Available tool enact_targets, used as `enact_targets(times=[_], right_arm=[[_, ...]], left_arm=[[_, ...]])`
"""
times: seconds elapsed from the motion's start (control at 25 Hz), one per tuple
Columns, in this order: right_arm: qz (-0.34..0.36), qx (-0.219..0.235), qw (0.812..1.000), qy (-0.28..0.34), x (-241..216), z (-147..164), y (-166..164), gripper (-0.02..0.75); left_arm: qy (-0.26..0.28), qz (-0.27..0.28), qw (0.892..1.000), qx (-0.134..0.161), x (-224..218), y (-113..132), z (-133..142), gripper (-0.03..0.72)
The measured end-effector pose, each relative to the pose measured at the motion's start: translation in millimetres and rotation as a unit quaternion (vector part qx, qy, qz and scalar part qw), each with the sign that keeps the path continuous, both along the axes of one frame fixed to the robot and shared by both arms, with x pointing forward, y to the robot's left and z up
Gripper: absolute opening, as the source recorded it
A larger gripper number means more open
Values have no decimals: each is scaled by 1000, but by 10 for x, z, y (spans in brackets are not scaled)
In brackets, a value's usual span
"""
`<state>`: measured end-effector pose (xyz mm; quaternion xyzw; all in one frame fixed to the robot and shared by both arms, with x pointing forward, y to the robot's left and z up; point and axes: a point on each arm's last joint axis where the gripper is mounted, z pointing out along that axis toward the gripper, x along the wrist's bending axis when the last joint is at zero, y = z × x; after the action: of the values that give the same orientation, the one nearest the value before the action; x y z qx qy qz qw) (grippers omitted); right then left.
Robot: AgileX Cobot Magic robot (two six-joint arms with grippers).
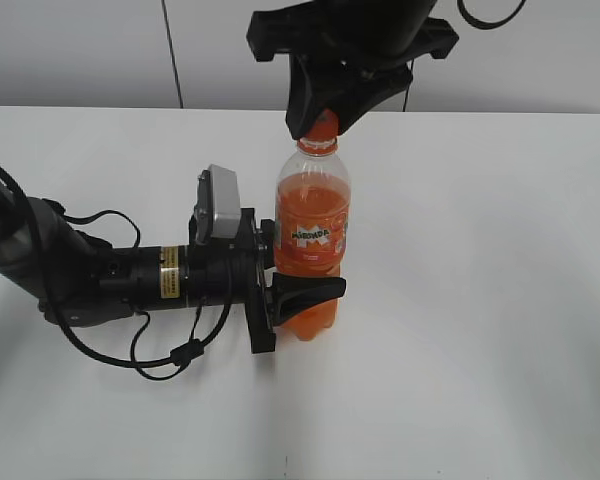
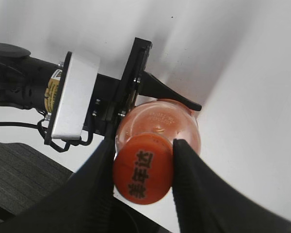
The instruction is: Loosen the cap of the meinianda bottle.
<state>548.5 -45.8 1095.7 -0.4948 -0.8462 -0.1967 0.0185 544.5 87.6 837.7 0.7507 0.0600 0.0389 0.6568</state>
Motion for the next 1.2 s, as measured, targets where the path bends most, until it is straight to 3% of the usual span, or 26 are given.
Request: enact_targets(times=[0.24,0.44,0.68,0.96,1.08,1.2], right_arm=[[88,-11,996,-31,-5,2,7,270],[228,-34,969,-86,-4,4,11,270],[416,-66,893,-157,-8,3,10,270],[542,-96,809,-206,-1,0,-1,270],[573,-105,783,-217,3,-2,-5,270],[587,-108,771,-224,1,5,-9,270]], left_arm=[[0,0,1000,0,-2,1,-1,372],[0,0,1000,0,-2,1,-1,372],[0,0,1000,0,-1,1,-1,372],[2,2,1000,0,1,1,-1,372],[3,2,1000,-1,1,1,-1,372],[3,2,1000,0,1,1,-1,372]])
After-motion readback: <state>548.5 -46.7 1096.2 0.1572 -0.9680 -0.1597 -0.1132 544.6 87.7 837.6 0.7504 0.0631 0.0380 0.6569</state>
